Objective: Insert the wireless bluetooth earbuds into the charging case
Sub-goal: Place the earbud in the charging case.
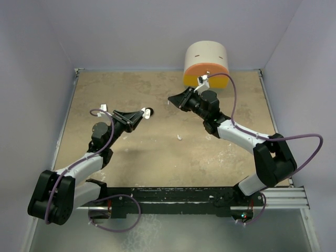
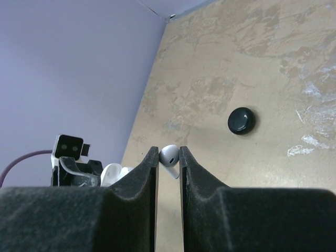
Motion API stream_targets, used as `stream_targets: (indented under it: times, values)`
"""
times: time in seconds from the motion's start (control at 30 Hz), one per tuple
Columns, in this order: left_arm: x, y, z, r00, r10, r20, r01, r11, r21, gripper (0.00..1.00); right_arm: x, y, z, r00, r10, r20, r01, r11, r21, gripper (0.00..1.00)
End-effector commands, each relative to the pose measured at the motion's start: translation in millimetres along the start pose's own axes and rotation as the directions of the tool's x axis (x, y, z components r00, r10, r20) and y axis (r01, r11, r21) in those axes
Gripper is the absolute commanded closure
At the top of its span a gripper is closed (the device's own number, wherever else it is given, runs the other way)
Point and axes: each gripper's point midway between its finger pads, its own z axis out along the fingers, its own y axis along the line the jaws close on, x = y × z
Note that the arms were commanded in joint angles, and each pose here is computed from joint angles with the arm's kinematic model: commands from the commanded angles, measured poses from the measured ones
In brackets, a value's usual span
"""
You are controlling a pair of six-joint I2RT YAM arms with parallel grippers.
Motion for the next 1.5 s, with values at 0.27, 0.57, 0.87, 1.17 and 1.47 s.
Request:
stream_targets:
  times: [0.27,0.57,0.87,1.17,1.47]
  values:
    - [0.6,-20.6,-2.2,1.0,0.009,0.004,-0.009,0.998,0.069,1.0,-23.0,22.6,-0.9,0.997,0.054,0.062,-0.049,0.996,-0.069,1.0]
    - [0.5,-22.6,-2.6,1.0,0.01,0.005,-0.011,0.997,0.073,1.0,-21.7,25.2,-0.3,0.996,0.069,0.049,-0.064,0.994,-0.094,1.0]
    - [1.3,-22.6,-2.2,1.0,0.012,0.0,-0.012,0.997,0.073,1.0,-22.0,27.3,-0.8,0.998,0.041,0.047,-0.036,0.994,-0.103,1.0]
    - [5.9,-13.2,12.3,0.999,0.018,-0.052,-0.015,0.998,0.064,1.0,-20.4,31.5,-6.9,0.931,-0.324,0.166,0.356,0.908,-0.222,1.0]
    - [11.8,-5.9,30.7,0.997,0.006,-0.082,0.0,0.997,0.071,1.0,-9.7,46.5,-41.8,0.875,-0.386,0.291,0.472,0.812,-0.344,1.0]
